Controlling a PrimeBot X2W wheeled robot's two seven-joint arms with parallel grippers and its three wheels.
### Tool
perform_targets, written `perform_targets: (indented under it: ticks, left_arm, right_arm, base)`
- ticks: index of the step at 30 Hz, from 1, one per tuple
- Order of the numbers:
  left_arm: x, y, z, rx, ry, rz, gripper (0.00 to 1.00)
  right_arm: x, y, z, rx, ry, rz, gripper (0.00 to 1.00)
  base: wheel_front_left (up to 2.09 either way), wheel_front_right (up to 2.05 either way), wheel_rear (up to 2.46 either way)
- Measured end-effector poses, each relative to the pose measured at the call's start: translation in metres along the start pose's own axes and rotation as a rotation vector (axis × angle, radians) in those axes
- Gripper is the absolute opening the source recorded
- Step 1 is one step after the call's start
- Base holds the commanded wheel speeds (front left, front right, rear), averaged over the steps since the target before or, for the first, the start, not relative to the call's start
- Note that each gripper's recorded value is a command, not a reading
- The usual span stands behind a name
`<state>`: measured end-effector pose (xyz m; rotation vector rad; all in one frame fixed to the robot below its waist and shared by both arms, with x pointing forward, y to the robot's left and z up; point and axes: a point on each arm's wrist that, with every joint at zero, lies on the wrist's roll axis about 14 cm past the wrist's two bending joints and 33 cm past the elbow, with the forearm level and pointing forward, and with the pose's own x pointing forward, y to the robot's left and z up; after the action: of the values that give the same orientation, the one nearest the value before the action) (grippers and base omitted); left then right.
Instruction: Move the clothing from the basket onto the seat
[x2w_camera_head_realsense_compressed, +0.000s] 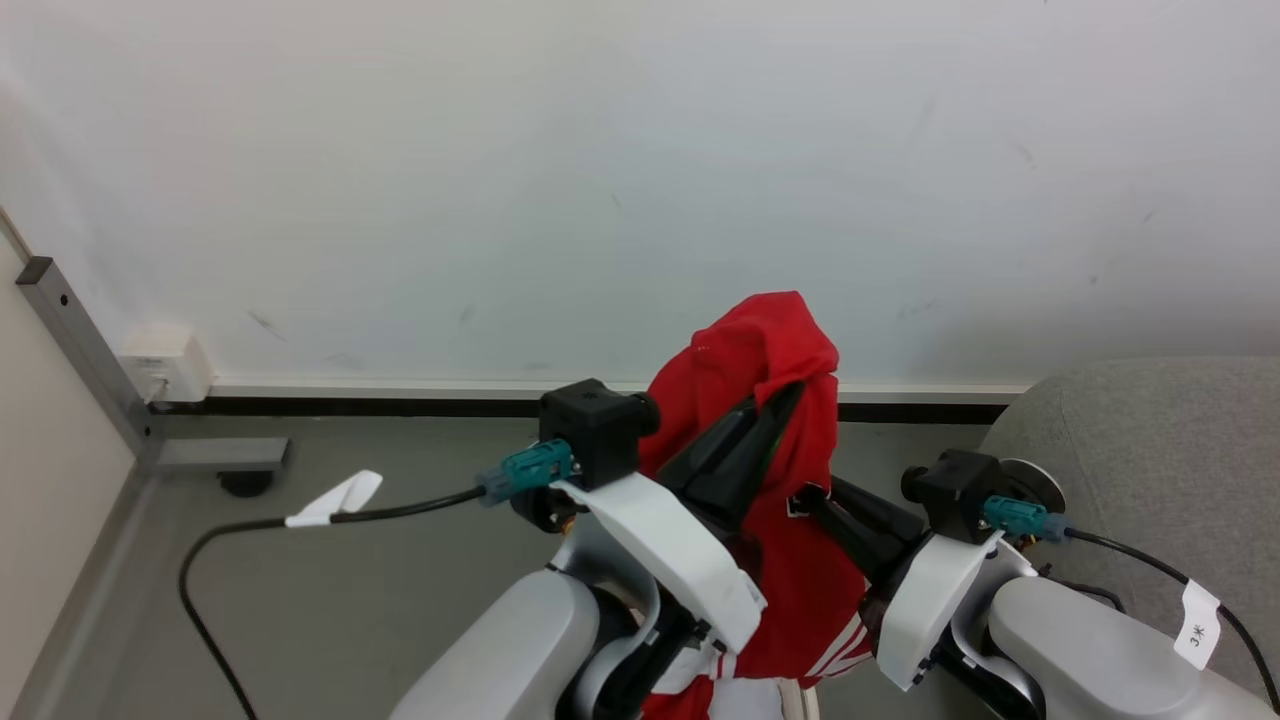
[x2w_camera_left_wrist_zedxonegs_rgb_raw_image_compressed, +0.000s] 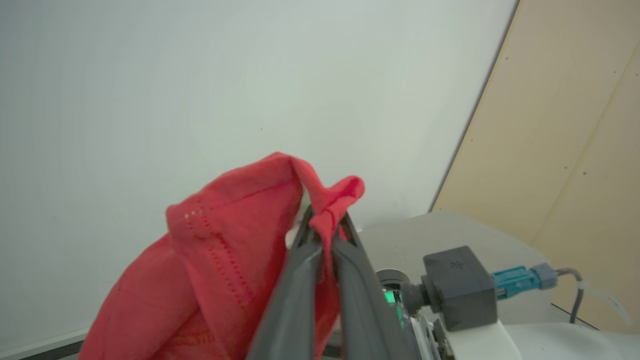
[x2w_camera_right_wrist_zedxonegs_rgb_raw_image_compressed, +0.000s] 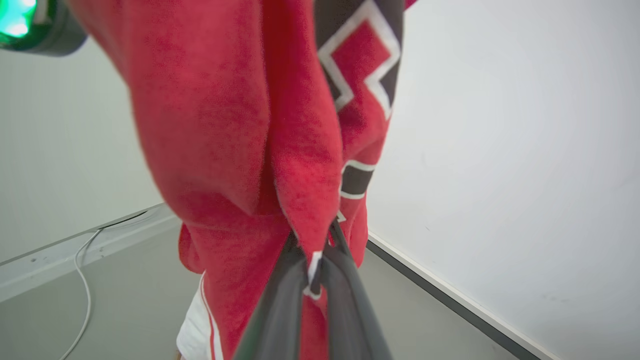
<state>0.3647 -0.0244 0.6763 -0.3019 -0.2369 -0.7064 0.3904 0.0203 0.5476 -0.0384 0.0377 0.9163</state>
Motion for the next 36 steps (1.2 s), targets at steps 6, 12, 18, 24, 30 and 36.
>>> perform_targets:
  ticks: [6,12,18,24,30,36]
  left_arm:
    - [-0.005,0.027,-0.013,0.030,0.035,0.075,0.95]
    - [-0.017,0.050,-0.035,0.056,0.069,0.137,1.00]
    - [-0.030,0.062,-0.054,0.086,0.089,0.159,1.00]
    - [-0.043,0.064,-0.074,0.119,0.107,0.151,1.00]
    - [-0.054,0.060,-0.096,0.108,0.144,0.129,1.00]
    - [-0.055,0.062,-0.103,0.101,0.159,0.129,1.00]
  right_arm:
    - [-0.005,-0.014,0.007,0.050,-0.043,-0.054,0.00]
    - [-0.012,-0.028,0.009,0.080,-0.063,-0.103,0.00]
    - [-0.019,-0.046,0.014,0.106,-0.088,-0.164,0.00]
    - [-0.024,-0.060,0.019,0.115,-0.112,-0.209,0.00]
    - [-0.030,-0.067,0.019,0.109,-0.118,-0.236,0.00]
    - [-0.037,-0.074,0.019,0.111,-0.126,-0.260,0.00]
  base:
    - [0.00,0.00,0.00]
    - [0.00,0.00,0.00]
    - [0.00,0.00,0.00]
    - [0.00,0.00,0.00]
    - [0.00,0.00,0.00]
    - [0.00,0.00,0.00]
